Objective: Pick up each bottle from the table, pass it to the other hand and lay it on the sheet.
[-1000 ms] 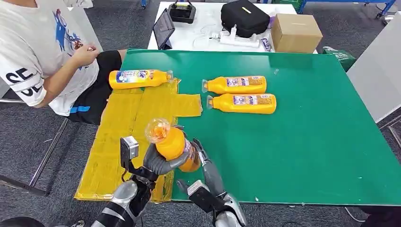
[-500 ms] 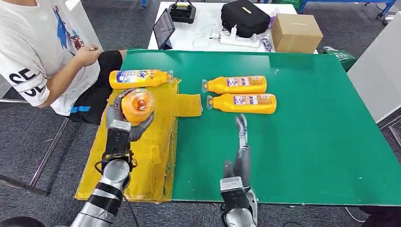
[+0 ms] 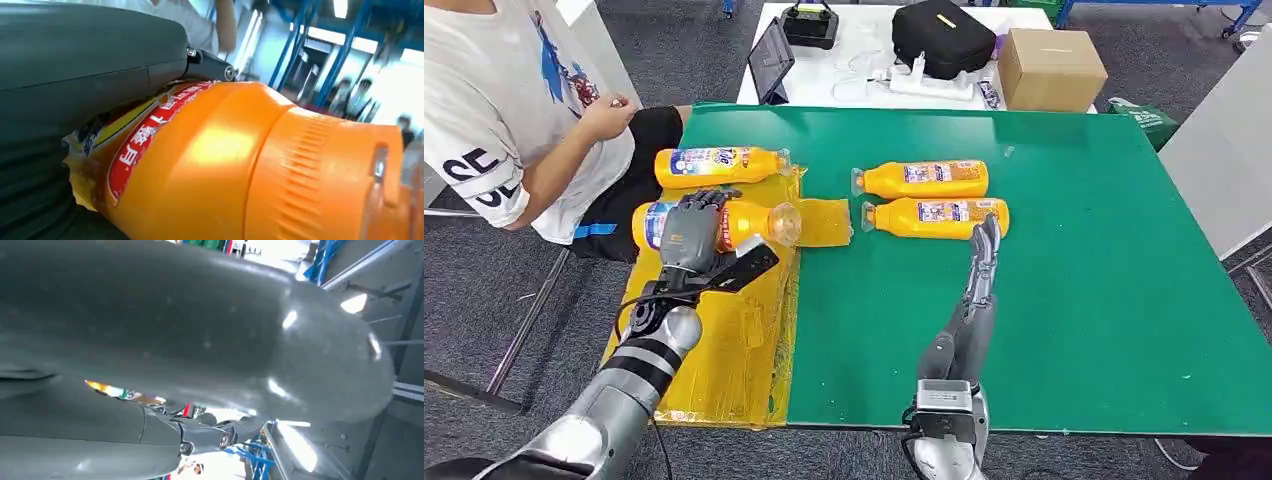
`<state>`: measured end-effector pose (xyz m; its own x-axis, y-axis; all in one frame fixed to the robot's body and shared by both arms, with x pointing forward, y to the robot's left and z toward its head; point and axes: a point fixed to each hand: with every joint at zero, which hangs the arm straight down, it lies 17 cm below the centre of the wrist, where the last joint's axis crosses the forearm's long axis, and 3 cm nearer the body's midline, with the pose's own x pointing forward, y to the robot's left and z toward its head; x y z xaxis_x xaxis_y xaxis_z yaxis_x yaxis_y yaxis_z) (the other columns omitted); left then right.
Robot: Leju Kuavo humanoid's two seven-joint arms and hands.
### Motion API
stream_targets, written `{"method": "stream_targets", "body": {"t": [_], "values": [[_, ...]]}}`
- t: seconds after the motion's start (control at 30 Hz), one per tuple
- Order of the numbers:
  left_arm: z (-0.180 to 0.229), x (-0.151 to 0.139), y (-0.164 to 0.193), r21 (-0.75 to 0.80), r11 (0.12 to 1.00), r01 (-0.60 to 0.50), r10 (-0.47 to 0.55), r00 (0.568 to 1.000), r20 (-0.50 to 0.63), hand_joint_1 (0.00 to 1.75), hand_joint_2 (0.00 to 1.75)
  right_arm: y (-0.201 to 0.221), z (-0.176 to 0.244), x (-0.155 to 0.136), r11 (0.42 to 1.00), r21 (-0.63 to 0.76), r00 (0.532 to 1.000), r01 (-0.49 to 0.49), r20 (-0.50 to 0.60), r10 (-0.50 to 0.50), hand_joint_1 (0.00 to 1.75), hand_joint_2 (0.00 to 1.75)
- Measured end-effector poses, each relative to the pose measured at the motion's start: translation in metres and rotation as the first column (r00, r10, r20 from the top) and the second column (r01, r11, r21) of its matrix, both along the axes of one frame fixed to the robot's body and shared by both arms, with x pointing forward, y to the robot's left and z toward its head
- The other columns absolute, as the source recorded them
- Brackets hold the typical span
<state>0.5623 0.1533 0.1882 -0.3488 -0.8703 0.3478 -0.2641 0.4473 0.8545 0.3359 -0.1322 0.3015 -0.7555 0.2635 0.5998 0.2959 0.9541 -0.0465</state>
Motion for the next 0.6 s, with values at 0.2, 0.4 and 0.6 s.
{"method": "stream_targets", "body": {"t": [0.2,0.4,0.6], "values": [[-0.066,0.011,0.002,0.226,0.972,0.068,-0.011,0.970,-0.243,1.75,1.75,0.003,-0.003,0.003,0.999,0.022,0.999,-0.048,-0.018,0.048,0.00,0.00],[-0.107,0.006,0.015,0.262,0.956,0.131,-0.018,0.919,-0.395,1.75,1.75,0.005,-0.006,0.006,0.994,0.048,0.995,-0.095,-0.037,0.097,0.00,0.00],[-0.119,0.003,0.019,0.262,0.953,0.150,-0.023,0.901,-0.433,1.75,1.75,0.004,-0.009,0.007,0.993,0.054,0.993,-0.105,-0.046,0.107,0.00,0.00]]}}
